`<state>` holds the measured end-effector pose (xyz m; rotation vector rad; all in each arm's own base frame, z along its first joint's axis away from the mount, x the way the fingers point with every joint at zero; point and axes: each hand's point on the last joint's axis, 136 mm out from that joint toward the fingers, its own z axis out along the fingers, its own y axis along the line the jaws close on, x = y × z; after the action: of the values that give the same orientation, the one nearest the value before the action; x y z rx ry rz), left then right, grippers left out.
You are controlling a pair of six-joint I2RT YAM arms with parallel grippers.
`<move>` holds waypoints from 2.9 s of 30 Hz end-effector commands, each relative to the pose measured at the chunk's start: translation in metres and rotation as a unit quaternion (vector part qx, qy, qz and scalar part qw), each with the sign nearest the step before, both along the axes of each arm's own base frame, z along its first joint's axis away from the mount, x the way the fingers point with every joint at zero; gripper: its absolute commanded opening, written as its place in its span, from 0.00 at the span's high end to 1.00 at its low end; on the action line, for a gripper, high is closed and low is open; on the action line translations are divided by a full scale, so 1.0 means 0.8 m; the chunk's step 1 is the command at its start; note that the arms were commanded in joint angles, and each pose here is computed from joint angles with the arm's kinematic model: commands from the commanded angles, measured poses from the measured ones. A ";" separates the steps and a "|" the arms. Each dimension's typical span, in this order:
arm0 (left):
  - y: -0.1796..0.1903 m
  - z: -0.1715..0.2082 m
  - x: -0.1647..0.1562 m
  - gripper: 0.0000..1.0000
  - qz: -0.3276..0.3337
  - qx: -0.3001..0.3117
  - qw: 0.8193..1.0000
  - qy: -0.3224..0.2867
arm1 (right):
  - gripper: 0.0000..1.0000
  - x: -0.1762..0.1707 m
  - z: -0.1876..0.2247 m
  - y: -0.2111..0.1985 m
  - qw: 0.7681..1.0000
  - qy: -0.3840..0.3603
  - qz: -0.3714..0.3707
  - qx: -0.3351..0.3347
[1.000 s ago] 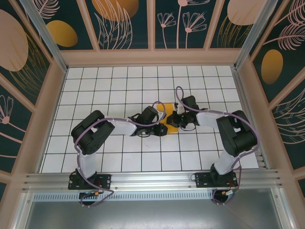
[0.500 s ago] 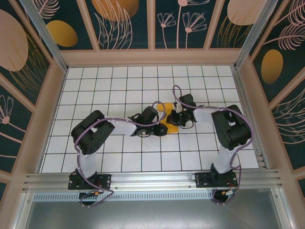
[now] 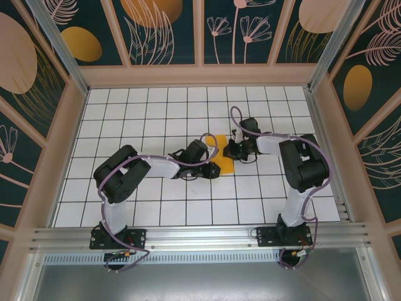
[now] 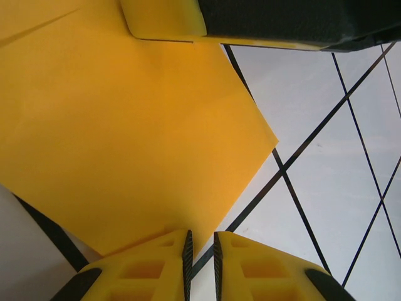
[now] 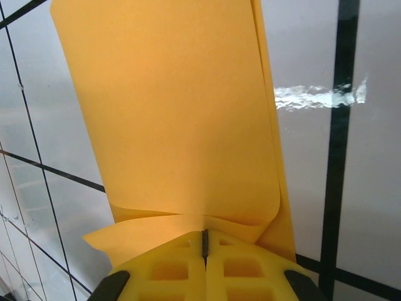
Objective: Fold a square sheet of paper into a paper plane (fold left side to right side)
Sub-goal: Fold the triangle a second time at the center of the table.
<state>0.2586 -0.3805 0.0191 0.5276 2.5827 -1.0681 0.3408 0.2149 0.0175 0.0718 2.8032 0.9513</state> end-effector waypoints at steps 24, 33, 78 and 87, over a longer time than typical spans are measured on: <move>-0.017 0.064 0.002 0.71 -0.033 -0.015 0.999 0.017 | 0.93 0.002 -0.026 -0.031 0.999 0.010 -0.028 -0.021; -0.032 0.045 0.031 0.71 -0.027 0.008 1.000 0.011 | 0.93 0.001 -0.022 -0.029 0.999 0.008 -0.026 -0.019; -0.013 -0.001 0.040 0.73 -0.013 0.060 0.998 0.004 | 0.91 -0.009 0.021 0.018 0.998 -0.002 0.003 0.057; -0.007 -0.009 0.043 0.71 -0.010 0.075 0.997 -0.001 | 0.91 -0.001 -0.008 0.008 1.000 0.016 -0.012 0.014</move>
<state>0.2884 -0.3932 0.0239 0.5836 2.6643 -0.9334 0.3329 0.2240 0.0180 0.1045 2.7950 1.0650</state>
